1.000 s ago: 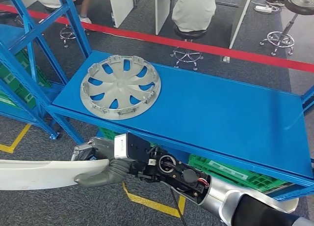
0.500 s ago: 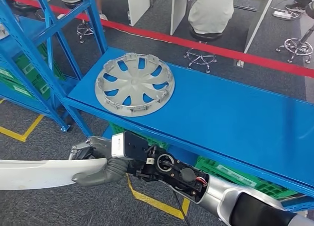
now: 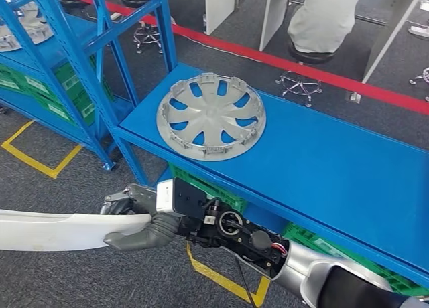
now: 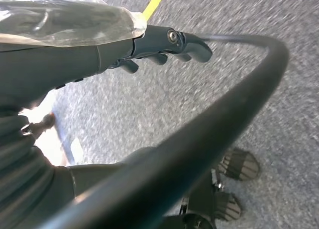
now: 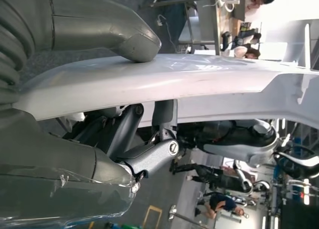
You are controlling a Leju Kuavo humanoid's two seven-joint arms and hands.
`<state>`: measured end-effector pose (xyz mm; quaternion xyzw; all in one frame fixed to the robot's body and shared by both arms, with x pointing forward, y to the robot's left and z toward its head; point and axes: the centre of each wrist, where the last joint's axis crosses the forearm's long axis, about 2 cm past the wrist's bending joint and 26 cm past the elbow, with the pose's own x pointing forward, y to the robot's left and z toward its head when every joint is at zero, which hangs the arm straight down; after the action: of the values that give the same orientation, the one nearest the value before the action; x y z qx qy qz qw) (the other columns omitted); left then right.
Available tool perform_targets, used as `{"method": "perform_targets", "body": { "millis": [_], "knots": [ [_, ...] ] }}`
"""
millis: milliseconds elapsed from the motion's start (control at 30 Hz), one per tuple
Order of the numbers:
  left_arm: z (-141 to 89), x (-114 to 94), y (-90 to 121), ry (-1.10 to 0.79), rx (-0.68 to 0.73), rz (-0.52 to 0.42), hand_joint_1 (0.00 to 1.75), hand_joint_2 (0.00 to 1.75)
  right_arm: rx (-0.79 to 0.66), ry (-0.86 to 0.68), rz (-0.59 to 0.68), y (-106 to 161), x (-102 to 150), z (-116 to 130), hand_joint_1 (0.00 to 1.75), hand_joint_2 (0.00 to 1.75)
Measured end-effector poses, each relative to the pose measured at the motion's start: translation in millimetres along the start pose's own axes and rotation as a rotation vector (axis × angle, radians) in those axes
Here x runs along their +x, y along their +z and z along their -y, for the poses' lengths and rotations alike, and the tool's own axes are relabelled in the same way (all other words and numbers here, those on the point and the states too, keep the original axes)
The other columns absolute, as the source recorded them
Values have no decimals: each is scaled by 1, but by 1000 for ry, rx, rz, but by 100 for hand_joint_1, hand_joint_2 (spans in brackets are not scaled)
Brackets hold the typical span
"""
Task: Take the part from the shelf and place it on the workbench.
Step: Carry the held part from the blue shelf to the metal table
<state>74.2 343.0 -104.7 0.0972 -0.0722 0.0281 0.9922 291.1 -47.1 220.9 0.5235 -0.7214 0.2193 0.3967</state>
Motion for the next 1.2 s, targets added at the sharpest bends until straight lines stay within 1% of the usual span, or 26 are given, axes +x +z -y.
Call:
{"method": "perform_targets", "body": {
  "millis": [100,733,867,1200],
  "knots": [
    [-1,-3,0,7,2,-3,0,175,1,1,4,0,1,0,175,175],
    [-4,0,0,16,6,10,0,175,-1,-7,34,3,1,-1,175,175],
    [-4,-2,0,20,8,-3,0,175,-9,-14,33,9,-2,-2,175,175],
    [-5,-8,-1,34,15,-10,0,175,5,-12,34,9,-1,-4,175,175]
  ]
}}
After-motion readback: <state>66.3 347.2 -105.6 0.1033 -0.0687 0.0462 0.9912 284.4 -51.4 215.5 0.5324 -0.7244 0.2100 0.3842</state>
